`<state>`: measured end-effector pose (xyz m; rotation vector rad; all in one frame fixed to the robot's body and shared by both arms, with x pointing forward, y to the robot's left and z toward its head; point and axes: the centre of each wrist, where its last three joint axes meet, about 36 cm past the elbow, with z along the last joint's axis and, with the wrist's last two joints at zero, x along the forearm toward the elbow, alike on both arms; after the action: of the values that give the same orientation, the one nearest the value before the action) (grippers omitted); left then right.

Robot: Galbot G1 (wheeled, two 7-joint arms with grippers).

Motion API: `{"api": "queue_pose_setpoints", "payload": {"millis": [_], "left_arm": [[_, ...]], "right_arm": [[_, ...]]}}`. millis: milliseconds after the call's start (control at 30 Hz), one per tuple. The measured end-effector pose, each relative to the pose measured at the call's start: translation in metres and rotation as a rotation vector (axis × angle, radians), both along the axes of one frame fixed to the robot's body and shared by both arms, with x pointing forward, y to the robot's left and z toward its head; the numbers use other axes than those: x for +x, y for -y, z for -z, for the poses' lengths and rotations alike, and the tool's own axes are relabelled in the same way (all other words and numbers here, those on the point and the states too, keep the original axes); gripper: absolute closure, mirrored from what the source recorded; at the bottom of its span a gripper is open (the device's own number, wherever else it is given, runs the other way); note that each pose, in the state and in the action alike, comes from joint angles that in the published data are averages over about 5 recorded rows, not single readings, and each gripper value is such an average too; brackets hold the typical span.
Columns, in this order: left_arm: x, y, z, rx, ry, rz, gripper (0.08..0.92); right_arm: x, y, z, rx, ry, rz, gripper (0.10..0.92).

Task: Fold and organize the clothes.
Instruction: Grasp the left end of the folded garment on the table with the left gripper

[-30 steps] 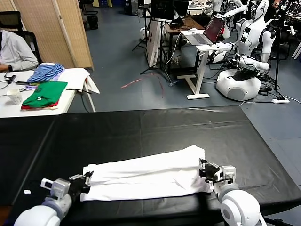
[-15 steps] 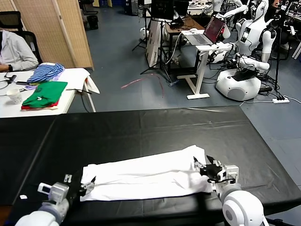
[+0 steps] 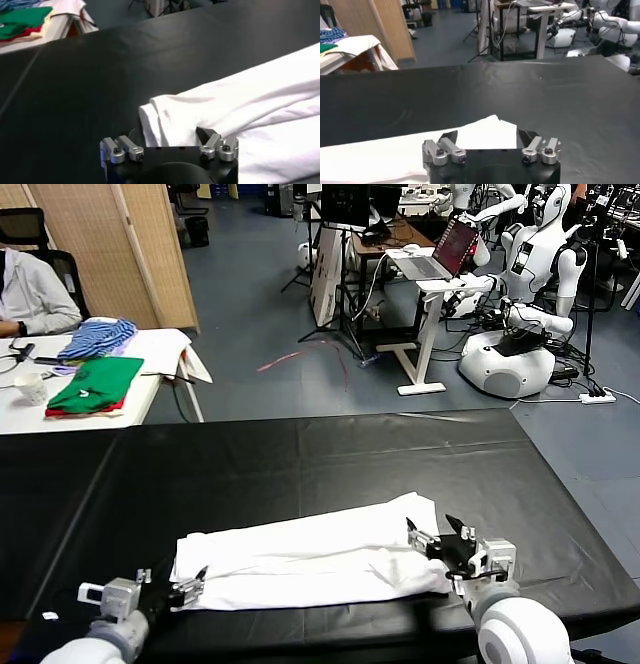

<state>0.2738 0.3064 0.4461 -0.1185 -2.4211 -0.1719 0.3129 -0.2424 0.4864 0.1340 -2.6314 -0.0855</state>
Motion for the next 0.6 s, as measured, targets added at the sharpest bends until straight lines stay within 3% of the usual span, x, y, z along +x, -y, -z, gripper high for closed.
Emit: {"api": "queue_pose_setpoints", "payload": {"millis": [267,367,600], "left_arm": [[-0.0026,0.0026,0.0041,-0.016,-0.02,0.049,0.177],[-0.0025,0.0032,0.005,-0.022,-0.023,0.056,0.296],[-0.0026,0.0051,0.0063,-0.032,-0.025,0.059,0.72]], "right_arm": [[-0.0006,0.0012,-0.0015,0.002,0.003,0.003,0.115],[-0.0003,0.0006,-0.0016,0.003,0.004,0.0,0.115],[0.0004,-0.0009,-0.0014,0.007,0.004,-0.004,0.115]]}}
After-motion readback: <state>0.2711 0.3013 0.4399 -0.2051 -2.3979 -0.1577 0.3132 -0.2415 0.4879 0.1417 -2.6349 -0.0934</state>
